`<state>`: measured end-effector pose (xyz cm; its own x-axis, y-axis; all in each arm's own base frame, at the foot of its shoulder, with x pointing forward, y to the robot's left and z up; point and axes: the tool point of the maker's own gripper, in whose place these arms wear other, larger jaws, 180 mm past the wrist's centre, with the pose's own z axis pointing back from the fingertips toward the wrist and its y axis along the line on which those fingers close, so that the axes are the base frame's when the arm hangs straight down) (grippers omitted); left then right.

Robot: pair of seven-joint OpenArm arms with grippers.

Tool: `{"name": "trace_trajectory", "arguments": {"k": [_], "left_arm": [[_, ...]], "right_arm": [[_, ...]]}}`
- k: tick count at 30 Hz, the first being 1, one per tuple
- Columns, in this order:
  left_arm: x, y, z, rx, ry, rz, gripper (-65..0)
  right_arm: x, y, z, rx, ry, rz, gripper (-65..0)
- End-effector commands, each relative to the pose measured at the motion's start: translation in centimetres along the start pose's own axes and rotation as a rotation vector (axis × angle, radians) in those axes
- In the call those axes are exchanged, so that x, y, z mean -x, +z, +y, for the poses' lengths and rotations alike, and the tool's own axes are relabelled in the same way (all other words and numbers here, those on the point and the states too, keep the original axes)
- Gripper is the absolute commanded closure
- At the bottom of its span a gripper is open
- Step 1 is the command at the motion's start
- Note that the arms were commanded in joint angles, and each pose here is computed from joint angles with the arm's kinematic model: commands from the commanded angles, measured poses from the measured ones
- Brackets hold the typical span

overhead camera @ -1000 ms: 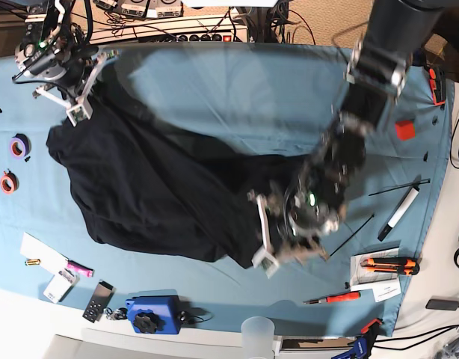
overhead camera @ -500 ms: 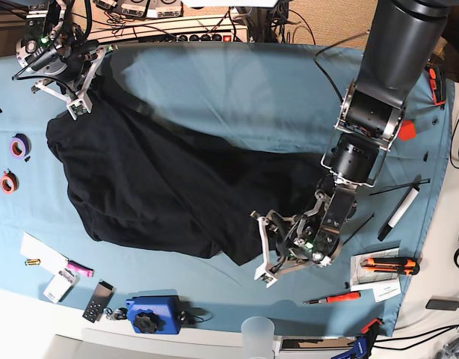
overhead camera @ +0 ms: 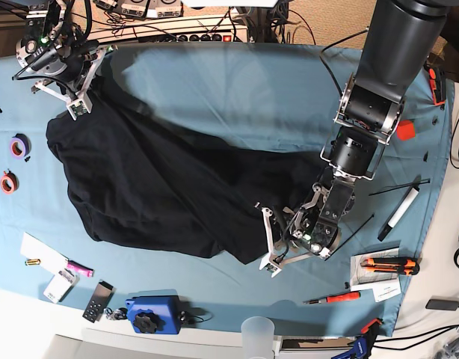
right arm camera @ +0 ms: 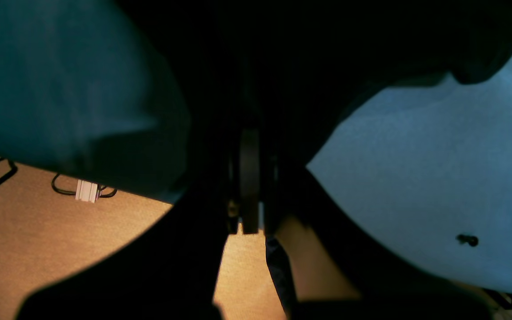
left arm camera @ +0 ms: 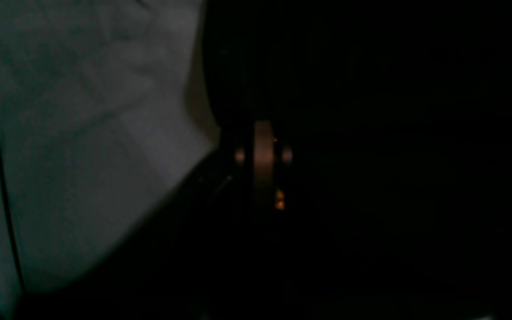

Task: Layout the t-shirt on the table in an organized manner, then fold the t-shirt properly
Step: 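Lift the shirt with the right gripper and pull it away from the left gripper, then stretch the shirt between both grippers, lifting it off the table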

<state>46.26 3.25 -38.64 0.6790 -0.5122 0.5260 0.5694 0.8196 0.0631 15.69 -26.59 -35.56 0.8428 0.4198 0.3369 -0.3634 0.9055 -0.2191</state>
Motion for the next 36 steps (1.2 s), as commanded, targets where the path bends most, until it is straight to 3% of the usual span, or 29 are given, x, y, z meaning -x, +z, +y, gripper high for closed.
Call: {"name": "trace_trajectory", "arguments": {"k": [1, 7, 13, 16, 28, 36], "left_arm": [[-2.3, 1.3, 1.0, -0.027, -0.016, -0.026, 0.0], [-5.2, 4.7, 2.8, -0.097, 0.021, -0.010, 0.0], [-7.4, 8.4, 0.6, 0.006, 0.031, -0.030, 0.0], [-7.1, 9.0, 0.4, 0.003, 0.016, -0.057, 0.0], [4.1, 9.6, -0.4, -0.050, -0.026, -0.026, 0.0], [10.3, 12.5, -1.3, -0.036, 0.157, -0.115, 0.0]], "right_arm": [[-0.6, 0.5, -0.7, 0.024, 0.019, -0.021, 0.0], [-2.3, 0.6, -1.4, 0.043, 0.017, -0.076, 0.0], [-4.3, 0.8, -2.1, 0.063, 0.013, -0.134, 0.0], [-4.8, 0.9, -2.3, 0.068, 0.014, -0.154, 0.0], [-4.8, 0.9, -2.3, 0.068, 0.014, -0.154, 0.0], [-4.8, 0.8, -2.3, 0.067, 0.013, -0.154, 0.0]]}}
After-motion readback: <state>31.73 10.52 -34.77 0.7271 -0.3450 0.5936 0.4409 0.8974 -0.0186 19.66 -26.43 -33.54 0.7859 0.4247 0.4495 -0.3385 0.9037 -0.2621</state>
